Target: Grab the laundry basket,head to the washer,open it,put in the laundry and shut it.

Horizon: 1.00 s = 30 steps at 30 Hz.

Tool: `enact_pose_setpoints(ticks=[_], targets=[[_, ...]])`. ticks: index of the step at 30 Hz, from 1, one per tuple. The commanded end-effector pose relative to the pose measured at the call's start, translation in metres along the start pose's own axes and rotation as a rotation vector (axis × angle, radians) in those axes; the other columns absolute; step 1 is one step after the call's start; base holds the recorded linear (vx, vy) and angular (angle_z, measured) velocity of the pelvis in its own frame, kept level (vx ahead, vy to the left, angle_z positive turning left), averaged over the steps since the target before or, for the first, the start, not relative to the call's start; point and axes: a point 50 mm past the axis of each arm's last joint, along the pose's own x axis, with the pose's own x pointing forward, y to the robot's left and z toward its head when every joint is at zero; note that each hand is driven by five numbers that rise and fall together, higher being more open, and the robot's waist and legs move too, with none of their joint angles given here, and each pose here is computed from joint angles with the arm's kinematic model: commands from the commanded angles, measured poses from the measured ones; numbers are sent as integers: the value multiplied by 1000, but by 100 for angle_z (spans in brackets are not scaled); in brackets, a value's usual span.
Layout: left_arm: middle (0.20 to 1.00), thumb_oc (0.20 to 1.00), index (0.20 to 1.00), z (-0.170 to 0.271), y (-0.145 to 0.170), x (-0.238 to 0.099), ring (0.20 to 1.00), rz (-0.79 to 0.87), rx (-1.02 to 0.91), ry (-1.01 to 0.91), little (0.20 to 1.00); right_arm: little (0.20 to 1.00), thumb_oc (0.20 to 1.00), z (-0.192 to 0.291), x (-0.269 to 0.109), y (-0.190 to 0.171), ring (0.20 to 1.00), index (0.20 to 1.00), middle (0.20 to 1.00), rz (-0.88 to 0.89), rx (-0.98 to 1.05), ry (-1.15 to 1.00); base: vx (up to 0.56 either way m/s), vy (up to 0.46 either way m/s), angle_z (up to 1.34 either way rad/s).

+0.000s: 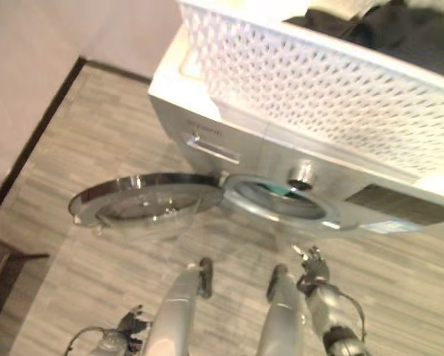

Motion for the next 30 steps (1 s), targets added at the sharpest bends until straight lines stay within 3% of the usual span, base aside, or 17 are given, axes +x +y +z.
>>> enact_pose_setpoints(ticks=[1, 4, 5, 8, 11, 12, 15, 17, 21, 24, 25, 30], targets=[[1000, 1000, 1000, -29, 8, -6, 1000, 9, 73, 91, 1000, 1000, 1000, 42, -4, -25, 1000, 1000, 1000, -14, -97, -198, 190, -10, -5], [1000, 1000, 1000, -37, 5, -8, 1000, -3, 70, 115, 1000, 1000, 1000, 51, -20, -46, 1000, 1000, 1000, -66, -163, -257, 176, 6, -22], [1000, 1000, 1000, -49, 7, -11, 1000, 10, 51, 146, 1000, 1000, 1000, 83, -37, -50, 1000, 1000, 1000, -57, -305, -396, 191, 18, -18], [1000, 1000, 1000, -55, 7, -14, 1000, -2, -26, 146, 1000, 1000, 1000, 146, -68, -55, 1000, 1000, 1000, -29, -448, -653, 191, 19, -10], [1000, 1000, 1000, -62, 4, -17, 1000, -29, -25, 163, 1000, 1000, 1000, 210, -101, -65, 1000, 1000, 1000, -84, -485, -927, 154, 8, -23], [1000, 1000, 1000, -61, 4, -17, 1000, -30, -24, 162, 1000, 1000, 1000, 210, -102, -66, 1000, 1000, 1000, -85, -485, -928, 112, 15, -13], [1000, 1000, 1000, -72, 2, -21, 1000, -88, 5, 178, 1000, 1000, 1000, 301, -160, -76, 1000, 1000, 1000, -213, -728, -1240, 141, 29, 3], [1000, 1000, 1000, -81, 5, -24, 1000, -88, 15, 215, 1000, 1000, 1000, 350, -179, -73, 1000, 1000, 1000, -197, -614, -1451, 58, 26, 11], [1000, 1000, 1000, -88, 14, -27, 1000, -73, 44, 246, 1000, 1000, 1000, 389, -178, -56, 1000, 1000, 1000, -178, -668, -1474, 23, -7, 12], [1000, 1000, 1000, -98, 26, -31, 1000, -74, 113, 290, 1000, 1000, 1000, 420, -157, -35, 1000, 1000, 1000, -301, -1125, -1239, -12, 3, 26], [1000, 1000, 1000, -98, 26, -32, 1000, -74, 107, 292, 1000, 1000, 1000, 421, -156, -32, 1000, 1000, 1000, -295, -1126, -1242, -29, 1, 20], [1000, 1000, 1000, -91, 57, -29, 1000, -4, 156, 292, 1000, 1000, 1000, 423, -99, -3, 1000, 1000, 1000, -353, -1863, -802, -94, -32, 28]])
